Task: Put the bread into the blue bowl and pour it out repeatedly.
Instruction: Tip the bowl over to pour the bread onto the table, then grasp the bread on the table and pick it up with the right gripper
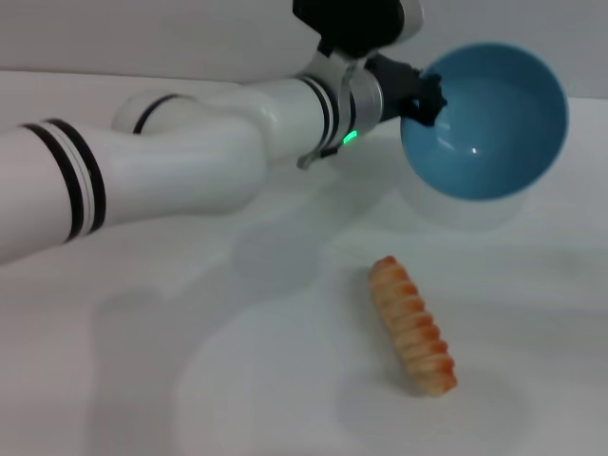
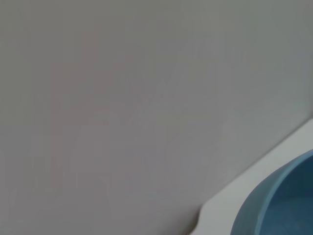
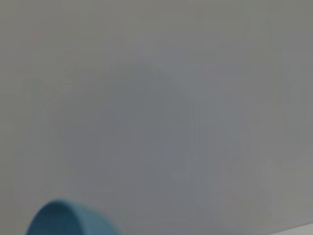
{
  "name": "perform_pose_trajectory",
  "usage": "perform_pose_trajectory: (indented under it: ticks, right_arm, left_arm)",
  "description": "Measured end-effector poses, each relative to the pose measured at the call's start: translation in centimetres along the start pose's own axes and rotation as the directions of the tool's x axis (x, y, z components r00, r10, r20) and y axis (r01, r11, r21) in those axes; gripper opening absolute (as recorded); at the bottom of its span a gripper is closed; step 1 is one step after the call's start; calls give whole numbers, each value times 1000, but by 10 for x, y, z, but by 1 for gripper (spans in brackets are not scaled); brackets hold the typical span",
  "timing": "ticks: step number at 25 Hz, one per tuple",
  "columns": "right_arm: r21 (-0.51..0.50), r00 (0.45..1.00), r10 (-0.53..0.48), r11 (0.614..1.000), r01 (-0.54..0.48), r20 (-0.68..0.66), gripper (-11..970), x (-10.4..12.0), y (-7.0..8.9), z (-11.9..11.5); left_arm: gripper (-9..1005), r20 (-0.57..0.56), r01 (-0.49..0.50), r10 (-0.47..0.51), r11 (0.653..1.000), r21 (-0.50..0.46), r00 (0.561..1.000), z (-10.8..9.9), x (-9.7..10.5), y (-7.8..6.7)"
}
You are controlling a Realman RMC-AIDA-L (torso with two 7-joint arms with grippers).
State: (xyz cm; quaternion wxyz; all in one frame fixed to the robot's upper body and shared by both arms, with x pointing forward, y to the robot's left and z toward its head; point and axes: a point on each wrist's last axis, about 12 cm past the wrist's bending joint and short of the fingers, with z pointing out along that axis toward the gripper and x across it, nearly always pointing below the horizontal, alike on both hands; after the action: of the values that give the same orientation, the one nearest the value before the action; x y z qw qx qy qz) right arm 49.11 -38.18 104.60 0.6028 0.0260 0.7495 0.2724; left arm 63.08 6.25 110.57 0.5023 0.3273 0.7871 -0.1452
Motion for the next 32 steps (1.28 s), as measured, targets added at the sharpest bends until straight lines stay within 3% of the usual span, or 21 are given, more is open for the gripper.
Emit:
perform_pose_trajectory:
  ticks: [6, 12, 20, 26, 32]
  right_arm:
    - [-134, 991, 28, 990, -46, -131, 384, 2, 18, 15]
    - [-224, 928, 38, 966, -129, -369, 386, 9, 40, 44]
    - [-288, 820, -22, 941, -176, -573, 388, 30, 82, 104]
    - [-239, 710, -41, 954, -182, -703, 389, 42, 96, 120]
    - [-241, 671, -43, 949, -204, -740, 390, 53, 106, 124]
  left_arm:
    - [-1, -26, 89, -91, 994, -63, 996, 2, -13, 28]
    - [-1, -22, 172, -176, 977, -123, 984, -2, -11, 53]
    - [-1, -27, 177, -182, 975, -132, 983, -3, -7, 54]
    - [0, -34, 191, -197, 972, -139, 980, -5, 0, 55]
    - [0, -34, 205, -212, 968, -147, 977, -7, 5, 57]
